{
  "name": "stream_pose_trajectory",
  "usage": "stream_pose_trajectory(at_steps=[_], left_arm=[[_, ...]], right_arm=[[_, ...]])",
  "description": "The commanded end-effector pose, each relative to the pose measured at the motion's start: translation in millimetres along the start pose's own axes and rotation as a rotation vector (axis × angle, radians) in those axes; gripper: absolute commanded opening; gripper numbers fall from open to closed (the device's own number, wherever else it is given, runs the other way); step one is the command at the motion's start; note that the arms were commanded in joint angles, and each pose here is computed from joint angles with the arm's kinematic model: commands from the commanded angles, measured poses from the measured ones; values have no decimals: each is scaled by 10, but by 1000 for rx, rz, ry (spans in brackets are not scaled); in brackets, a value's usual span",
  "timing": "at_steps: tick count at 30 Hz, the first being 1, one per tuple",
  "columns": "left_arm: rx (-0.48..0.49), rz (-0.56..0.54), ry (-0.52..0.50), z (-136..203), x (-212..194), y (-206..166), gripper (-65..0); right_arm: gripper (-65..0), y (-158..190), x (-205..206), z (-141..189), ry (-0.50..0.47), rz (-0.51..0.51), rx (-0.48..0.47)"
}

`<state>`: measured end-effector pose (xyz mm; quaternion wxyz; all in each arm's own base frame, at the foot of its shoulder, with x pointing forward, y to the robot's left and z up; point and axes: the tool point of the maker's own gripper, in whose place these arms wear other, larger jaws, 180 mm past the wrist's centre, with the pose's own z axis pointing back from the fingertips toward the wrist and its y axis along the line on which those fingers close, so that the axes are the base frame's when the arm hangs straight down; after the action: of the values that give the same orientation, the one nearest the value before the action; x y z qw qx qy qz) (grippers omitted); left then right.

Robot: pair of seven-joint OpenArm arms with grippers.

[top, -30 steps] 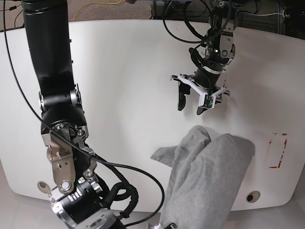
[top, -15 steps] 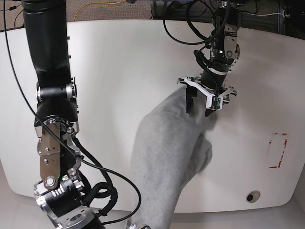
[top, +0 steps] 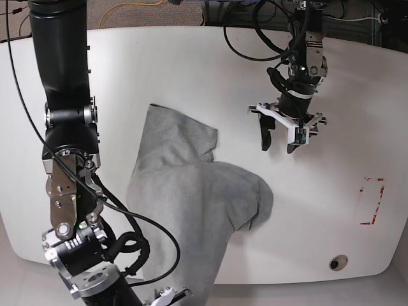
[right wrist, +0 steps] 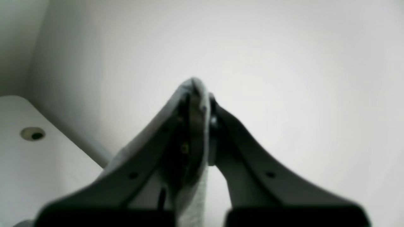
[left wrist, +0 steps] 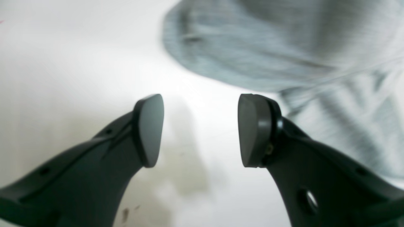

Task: Layout the t-shirt on the table in an organized manner, then fold the t-shirt properly
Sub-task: 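Grasp the shirt edge with the left gripper beside the hanging fabric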

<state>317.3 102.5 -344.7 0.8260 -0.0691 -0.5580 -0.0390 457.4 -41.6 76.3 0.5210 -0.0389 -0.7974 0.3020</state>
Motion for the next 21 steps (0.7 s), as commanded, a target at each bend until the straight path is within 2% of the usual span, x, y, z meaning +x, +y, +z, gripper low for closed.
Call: stream_pose_trajectory(at_steps=[1,8,13,21], left_arm=[[-13,4,-55,-89,177,-20,-299],[-15,27,-42,-325,178,0,-299],[-30,145,-39,-563,203,23,-299],[38,354,12,-909,30,374,-299]], right_arm=[[-650,-151,235,42,-76,-2,-43],[-650,-141,226,128,-85,-11,-52],[-650,-111,192,142,-79,-15,-47],[-650,-110,177,145,-75,-17,-48]])
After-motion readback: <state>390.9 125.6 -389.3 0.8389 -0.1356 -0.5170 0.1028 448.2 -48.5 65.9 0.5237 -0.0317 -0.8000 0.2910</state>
